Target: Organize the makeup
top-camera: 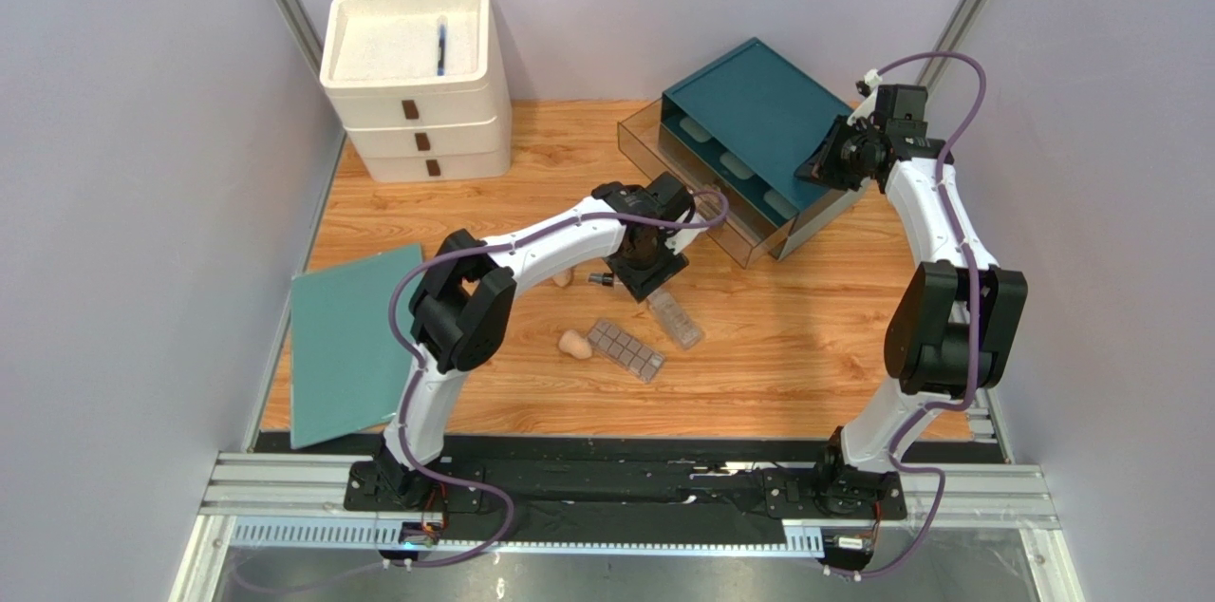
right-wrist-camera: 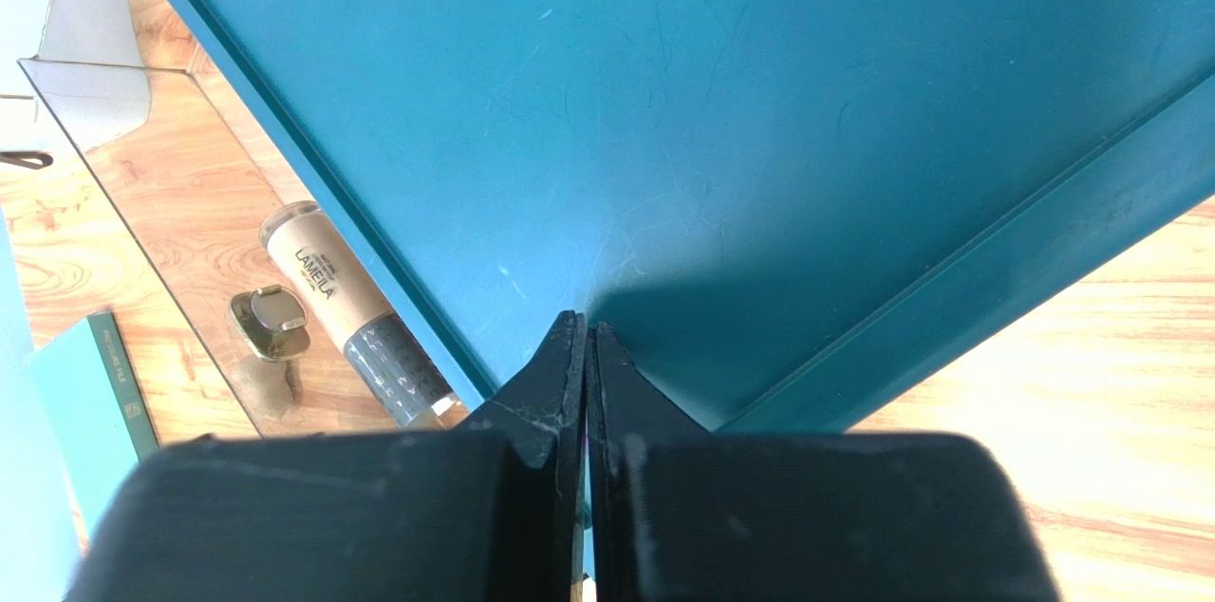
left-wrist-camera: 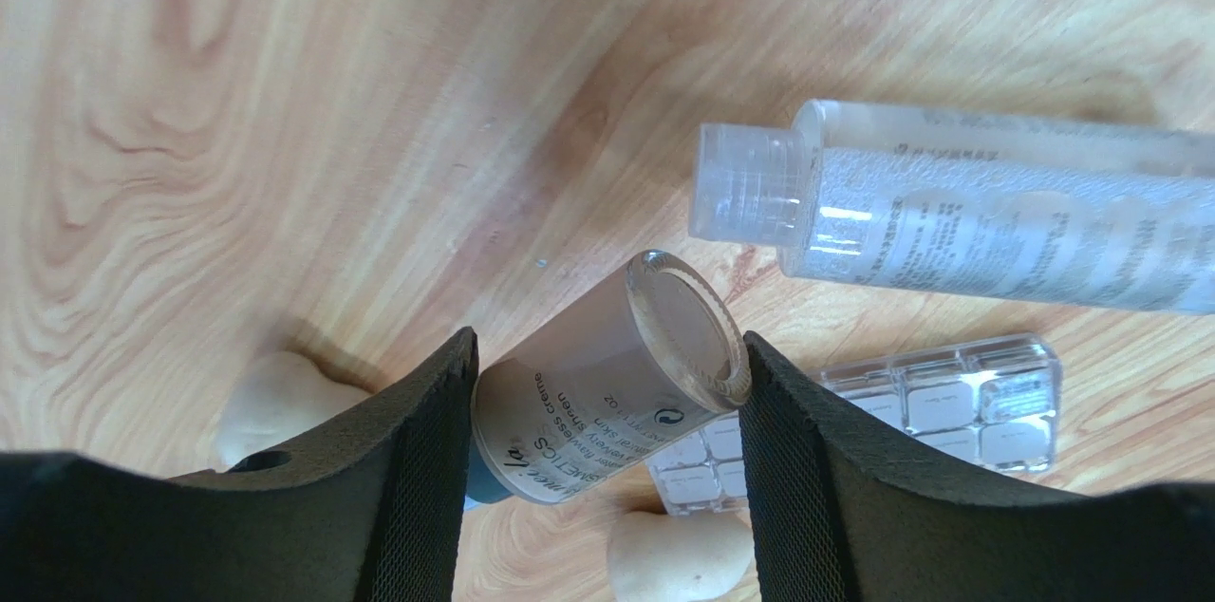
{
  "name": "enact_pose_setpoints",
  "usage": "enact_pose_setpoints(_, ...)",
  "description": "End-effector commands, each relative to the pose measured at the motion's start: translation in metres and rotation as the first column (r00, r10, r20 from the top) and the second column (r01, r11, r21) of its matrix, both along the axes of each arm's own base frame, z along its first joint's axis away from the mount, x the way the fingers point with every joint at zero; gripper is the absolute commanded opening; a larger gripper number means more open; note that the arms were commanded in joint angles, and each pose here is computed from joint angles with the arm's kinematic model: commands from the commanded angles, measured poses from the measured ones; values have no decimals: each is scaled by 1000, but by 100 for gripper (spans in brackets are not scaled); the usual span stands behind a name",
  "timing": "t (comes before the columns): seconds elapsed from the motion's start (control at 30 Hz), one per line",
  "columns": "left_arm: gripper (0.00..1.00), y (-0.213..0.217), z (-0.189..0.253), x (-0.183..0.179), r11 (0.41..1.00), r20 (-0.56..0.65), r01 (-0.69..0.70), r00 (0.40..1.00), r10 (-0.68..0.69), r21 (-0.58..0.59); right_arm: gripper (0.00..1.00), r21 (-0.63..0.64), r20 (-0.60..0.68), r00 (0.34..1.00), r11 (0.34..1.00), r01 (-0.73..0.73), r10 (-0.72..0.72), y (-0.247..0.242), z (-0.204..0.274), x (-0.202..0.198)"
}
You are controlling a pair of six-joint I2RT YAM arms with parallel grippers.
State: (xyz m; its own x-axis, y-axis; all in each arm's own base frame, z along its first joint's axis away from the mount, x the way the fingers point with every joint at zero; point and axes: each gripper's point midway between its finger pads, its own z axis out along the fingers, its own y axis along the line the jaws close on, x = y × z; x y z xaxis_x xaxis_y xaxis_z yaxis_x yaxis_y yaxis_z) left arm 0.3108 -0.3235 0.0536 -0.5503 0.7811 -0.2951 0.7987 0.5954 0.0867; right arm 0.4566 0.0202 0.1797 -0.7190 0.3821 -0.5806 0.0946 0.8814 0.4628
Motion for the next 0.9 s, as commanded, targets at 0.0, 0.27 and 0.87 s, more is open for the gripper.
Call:
enact_pose_setpoints(0.0, 0, -10, 66, 14, 994, 121, -37, 991, 50, -107, 0, -27, -205, 979, 1000, -1, -4, -1, -47, -37)
enact_pose_setpoints(0.27, 0, -28, 180, 67, 915, 323, -157, 902, 286, -372, 0, -23, -205, 979, 1000, -3, -2, -1, -48, -37)
enact_pose_setpoints(0.87, 0, -112, 283, 152, 419, 82, -157, 864, 497, -894, 0, -25, -222, 975, 1000, -10, 4, 2, -54, -38)
